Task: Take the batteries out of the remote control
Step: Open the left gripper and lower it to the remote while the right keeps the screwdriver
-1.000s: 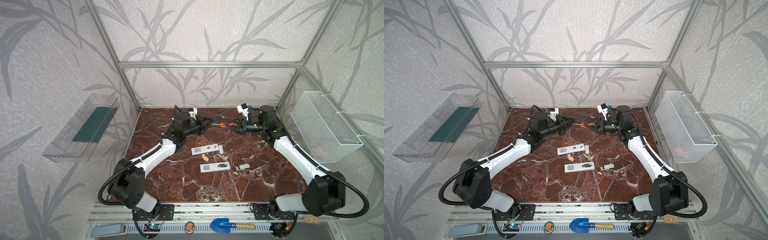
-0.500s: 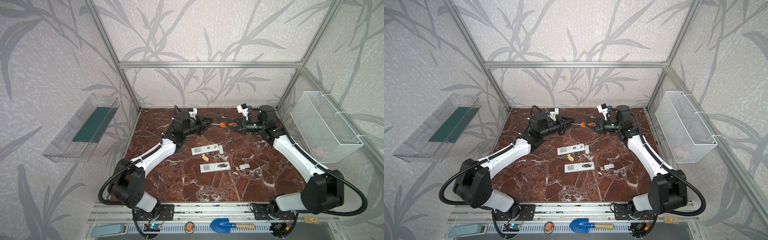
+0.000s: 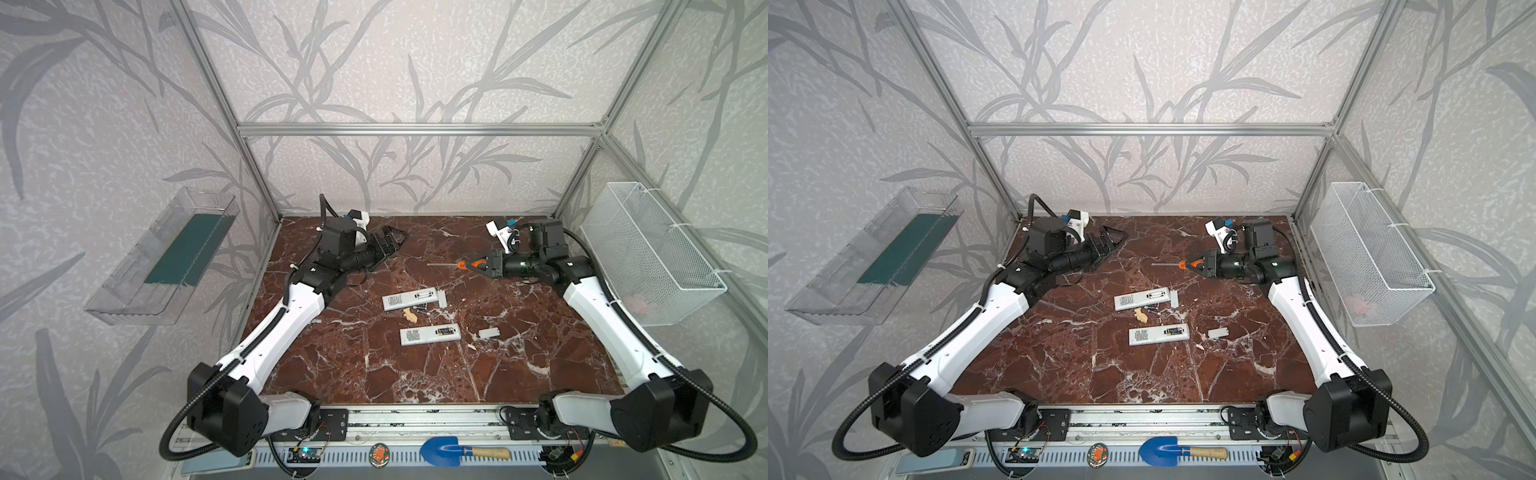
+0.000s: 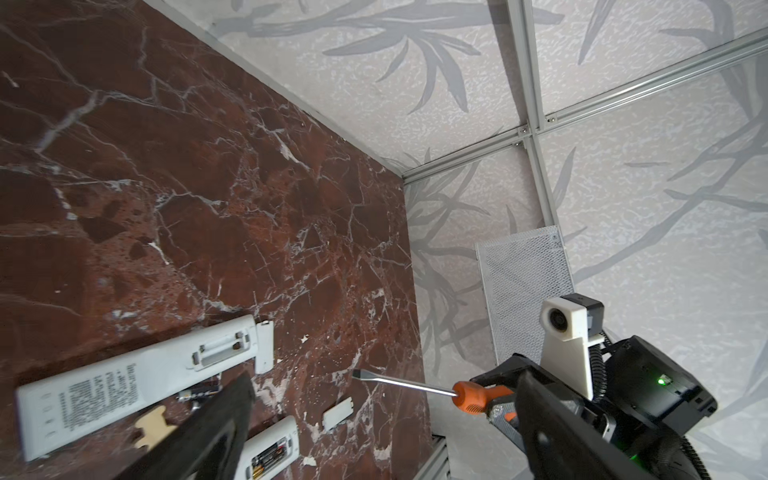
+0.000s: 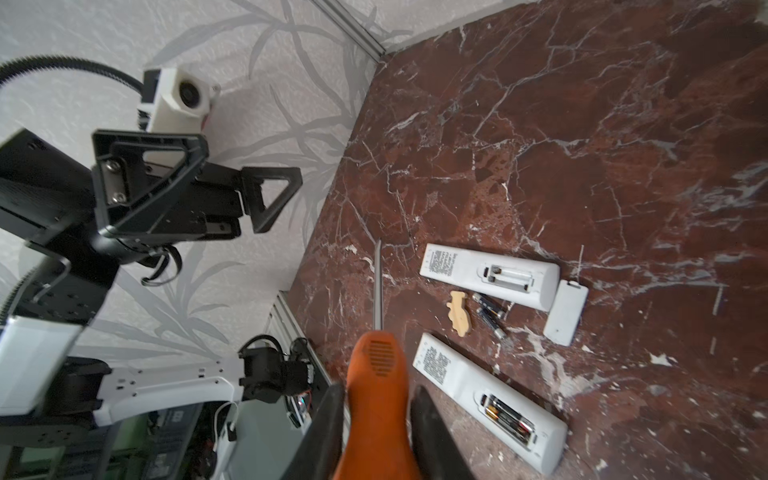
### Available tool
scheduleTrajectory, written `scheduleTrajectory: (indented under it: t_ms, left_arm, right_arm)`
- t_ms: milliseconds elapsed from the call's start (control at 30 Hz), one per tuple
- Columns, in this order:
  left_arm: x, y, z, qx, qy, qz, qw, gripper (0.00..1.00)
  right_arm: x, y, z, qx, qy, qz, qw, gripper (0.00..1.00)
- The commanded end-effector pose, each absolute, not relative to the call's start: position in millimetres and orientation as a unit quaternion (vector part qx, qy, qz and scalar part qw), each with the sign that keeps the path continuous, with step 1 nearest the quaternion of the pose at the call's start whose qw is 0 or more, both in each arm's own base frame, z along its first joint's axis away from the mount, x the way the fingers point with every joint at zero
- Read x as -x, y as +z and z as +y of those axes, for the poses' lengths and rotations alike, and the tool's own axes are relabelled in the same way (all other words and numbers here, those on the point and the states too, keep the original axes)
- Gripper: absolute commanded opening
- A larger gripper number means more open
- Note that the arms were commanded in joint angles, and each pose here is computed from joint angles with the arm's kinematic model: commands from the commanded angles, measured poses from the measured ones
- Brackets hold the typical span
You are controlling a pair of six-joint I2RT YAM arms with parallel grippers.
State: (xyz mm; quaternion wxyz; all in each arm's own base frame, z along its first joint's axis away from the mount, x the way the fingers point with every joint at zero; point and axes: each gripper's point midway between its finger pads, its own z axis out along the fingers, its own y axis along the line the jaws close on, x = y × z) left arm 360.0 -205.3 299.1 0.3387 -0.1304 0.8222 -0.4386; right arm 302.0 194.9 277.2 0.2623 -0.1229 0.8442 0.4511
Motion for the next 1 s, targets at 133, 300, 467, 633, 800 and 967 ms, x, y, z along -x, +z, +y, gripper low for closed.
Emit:
scheduleTrajectory:
  t_ms: [133, 300, 467, 633, 800, 967]
  left_arm:
    - [-344, 209, -137, 0.268, -0.371, 0.842, 0.286, 0.99]
    - [-341, 218, -156, 0.149, -0.412, 0.851, 0.289, 0.89]
    - [-312, 204, -170, -0.080, -0.289, 0.915, 0.272, 0.88]
    - [-278, 187, -189, -0.288, -0.257, 0.882, 0.270, 0.83]
    - [-268, 165, -199, -0.374, -0.252, 0.854, 0.261, 0.81]
    - [-250, 155, -213, -0.467, -0.270, 0.806, 0.244, 0.76]
  right_arm:
    - [-270, 274, 188, 0.225, 0.365, 0.856, 0.288, 0.00]
    - [-246, 272, 193, 0.299, 0.356, 0.838, 0.286, 0.00]
    - [-218, 271, 192, 0.407, 0.333, 0.799, 0.293, 0.00]
    - [-210, 266, 187, 0.425, 0.321, 0.798, 0.282, 0.00]
    - [-199, 255, 180, 0.474, 0.295, 0.780, 0.283, 0.00]
    - [-197, 249, 181, 0.488, 0.297, 0.772, 0.278, 0.00]
